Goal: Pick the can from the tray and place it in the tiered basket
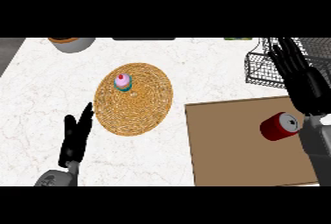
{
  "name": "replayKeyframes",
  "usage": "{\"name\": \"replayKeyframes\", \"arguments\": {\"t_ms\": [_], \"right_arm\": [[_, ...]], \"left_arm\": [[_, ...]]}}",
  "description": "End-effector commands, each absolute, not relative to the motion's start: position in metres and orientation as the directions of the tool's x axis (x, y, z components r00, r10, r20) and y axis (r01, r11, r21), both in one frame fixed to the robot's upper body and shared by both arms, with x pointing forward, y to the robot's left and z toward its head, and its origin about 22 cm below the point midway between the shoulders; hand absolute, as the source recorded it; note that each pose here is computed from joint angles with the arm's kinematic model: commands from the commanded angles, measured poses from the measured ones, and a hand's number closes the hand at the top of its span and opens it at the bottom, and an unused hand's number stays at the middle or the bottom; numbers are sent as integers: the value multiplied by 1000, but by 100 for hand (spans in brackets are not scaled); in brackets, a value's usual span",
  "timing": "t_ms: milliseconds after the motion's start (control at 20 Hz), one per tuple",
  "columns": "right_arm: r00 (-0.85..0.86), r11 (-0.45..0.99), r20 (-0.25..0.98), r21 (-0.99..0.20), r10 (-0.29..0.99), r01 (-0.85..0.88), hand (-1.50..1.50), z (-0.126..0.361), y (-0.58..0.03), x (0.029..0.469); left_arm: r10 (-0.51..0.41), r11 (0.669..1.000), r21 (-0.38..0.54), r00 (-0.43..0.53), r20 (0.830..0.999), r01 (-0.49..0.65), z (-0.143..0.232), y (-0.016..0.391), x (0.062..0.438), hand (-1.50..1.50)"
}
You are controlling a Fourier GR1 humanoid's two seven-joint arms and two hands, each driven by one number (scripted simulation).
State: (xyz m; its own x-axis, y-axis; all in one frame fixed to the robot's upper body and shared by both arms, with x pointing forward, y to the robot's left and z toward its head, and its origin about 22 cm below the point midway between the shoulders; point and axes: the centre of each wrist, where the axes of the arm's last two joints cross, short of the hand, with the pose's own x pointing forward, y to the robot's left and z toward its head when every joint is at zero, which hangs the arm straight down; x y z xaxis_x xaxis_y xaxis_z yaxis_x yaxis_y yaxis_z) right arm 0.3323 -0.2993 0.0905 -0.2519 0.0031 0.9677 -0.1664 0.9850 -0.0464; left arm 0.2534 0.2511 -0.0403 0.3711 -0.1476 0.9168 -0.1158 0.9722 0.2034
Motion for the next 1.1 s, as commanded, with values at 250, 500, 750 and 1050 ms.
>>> {"name": "replayKeyframes", "arguments": {"t_ms": [250,500,750,1050], "right_arm": [[-463,945,824,288,-328,-157,150,116,-423,309],[-191,813,792,548,-580,-199,-150,33,-424,289],[-246,819,809,423,-534,-388,-150,46,-501,241],[-252,908,962,-8,-108,-419,-150,146,-550,217]], "left_arm": [[-236,965,223,-92,967,-137,30,232,285,0],[-179,982,174,-66,982,-74,22,210,272,0],[-187,981,182,-76,979,-64,26,203,267,0],[-205,977,197,-104,973,-85,29,207,269,0]]}}
